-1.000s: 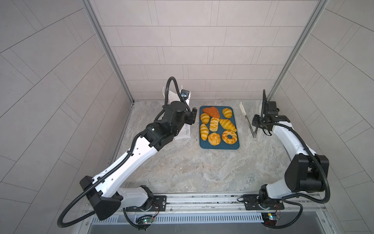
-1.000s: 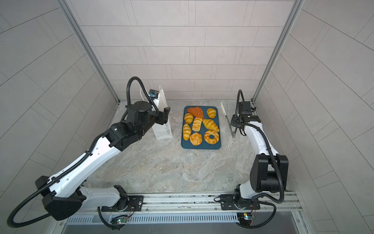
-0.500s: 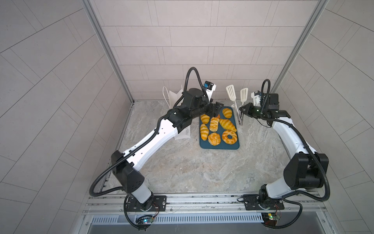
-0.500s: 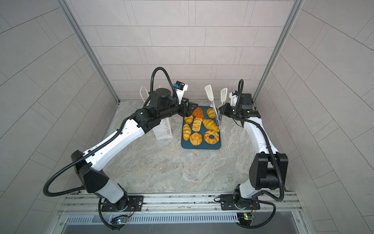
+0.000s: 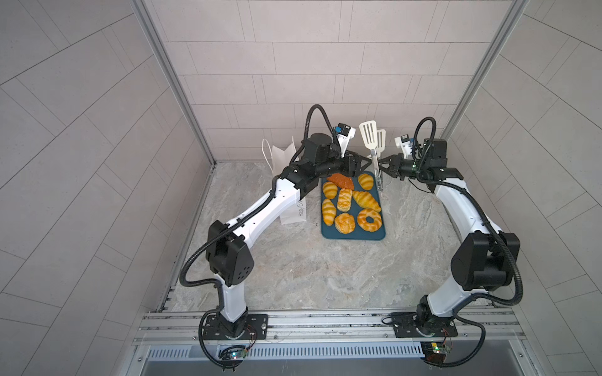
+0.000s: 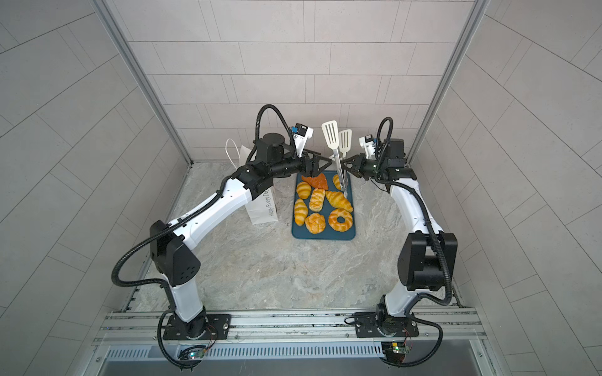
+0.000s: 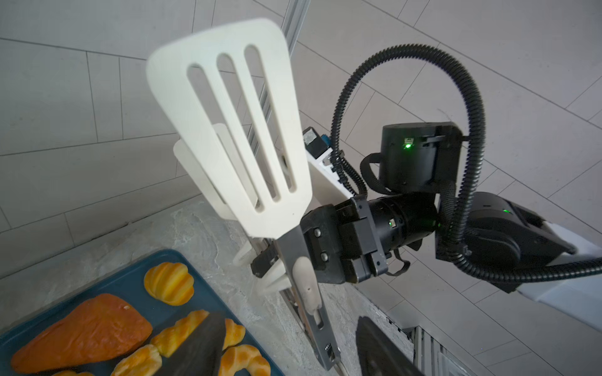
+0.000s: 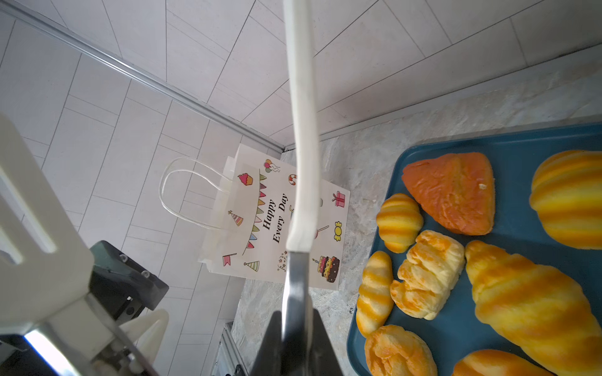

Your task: Place the fake bread into the paper bag

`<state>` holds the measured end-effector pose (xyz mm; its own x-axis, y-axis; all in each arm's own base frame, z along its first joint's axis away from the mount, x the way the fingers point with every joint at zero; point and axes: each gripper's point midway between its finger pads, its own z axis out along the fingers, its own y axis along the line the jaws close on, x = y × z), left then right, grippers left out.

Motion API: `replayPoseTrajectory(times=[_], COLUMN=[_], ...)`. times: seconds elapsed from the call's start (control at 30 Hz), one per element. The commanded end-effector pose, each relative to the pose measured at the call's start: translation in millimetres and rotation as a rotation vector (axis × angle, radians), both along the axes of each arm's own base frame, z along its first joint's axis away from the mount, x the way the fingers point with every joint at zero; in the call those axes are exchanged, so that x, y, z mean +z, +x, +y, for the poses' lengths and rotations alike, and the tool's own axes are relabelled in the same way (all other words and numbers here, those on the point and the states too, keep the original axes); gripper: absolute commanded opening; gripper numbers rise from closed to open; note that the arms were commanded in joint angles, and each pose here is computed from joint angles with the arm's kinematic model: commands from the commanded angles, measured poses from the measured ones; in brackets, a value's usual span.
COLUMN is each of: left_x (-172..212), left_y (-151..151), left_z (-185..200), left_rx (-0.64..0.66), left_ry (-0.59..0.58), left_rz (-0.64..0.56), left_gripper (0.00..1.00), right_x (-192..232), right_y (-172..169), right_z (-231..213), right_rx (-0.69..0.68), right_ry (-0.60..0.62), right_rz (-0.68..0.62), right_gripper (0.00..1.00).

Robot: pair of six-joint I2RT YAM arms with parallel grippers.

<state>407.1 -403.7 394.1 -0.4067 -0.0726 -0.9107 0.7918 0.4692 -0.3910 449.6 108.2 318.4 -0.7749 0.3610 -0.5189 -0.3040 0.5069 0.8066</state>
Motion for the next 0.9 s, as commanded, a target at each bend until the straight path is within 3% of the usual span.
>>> replayPoseTrajectory(times=[0.0,0.43,0.87], left_x=[25.6,23.6,28.7], left_y=[7.5,29.0,23.4], left_z=[-3.6,-11.3,1.2], left_rx=[-0.034,-0.03,-0.009], left_ry=[-0.068,-0.065,-0.068], left_rz=[-0.049,-0.025,-0.034], left_gripper=[0.7,0.66,0.65], right_x=[13.0,32.9,40.4], right_y=[-0.2,1.3,3.4], right_z=[9.7,29.4,29.2], right_rx=[0.062,0.145,0.14], right_ry=[0.033,0.063,0.078], right_rz=[-0.021,-0.057,-0.061], right_gripper=[0.03,0.03,0.03])
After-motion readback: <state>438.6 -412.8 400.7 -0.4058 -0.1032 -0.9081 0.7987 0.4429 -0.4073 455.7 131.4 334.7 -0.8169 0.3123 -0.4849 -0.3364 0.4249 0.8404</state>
